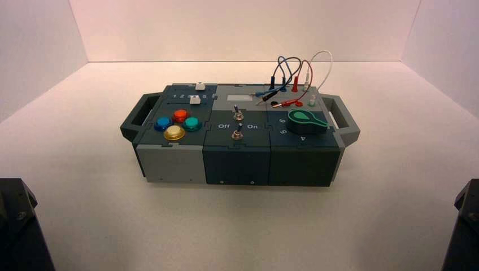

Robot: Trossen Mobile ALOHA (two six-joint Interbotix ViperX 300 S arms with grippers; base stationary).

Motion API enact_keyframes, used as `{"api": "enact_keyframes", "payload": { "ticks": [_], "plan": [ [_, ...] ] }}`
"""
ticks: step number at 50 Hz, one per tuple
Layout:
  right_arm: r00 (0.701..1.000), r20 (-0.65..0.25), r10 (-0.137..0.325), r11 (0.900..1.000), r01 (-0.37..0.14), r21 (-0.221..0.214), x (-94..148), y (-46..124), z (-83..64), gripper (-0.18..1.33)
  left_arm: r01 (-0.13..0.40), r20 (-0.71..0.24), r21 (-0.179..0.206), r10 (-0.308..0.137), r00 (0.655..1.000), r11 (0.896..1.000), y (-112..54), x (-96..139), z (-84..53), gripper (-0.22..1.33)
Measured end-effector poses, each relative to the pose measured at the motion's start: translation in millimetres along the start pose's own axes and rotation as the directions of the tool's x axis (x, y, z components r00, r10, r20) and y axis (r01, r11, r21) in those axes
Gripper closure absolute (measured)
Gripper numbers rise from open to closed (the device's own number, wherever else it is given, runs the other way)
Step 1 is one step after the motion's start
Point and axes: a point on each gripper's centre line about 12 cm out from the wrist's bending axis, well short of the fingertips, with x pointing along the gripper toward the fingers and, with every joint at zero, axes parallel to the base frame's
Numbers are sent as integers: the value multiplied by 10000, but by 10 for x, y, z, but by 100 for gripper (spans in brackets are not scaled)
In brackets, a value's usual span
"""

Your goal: Pull the white wire.

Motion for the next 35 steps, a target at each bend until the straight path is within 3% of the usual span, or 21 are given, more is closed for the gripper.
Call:
{"api": "enact_keyframes", "payload": {
  "ticks": [25,35],
  "plan": [
    [9995,-307,5,10000,-5,0,-1,1,-36,117,4,-153,0,-4,9999,10000,0,-3,-17,128],
    [9867,-1612,230,9995,-189,267,22,29,-163,117,127,-1117,-32,-130,9937,9999,-25,53,-149,128]
  ]
}}
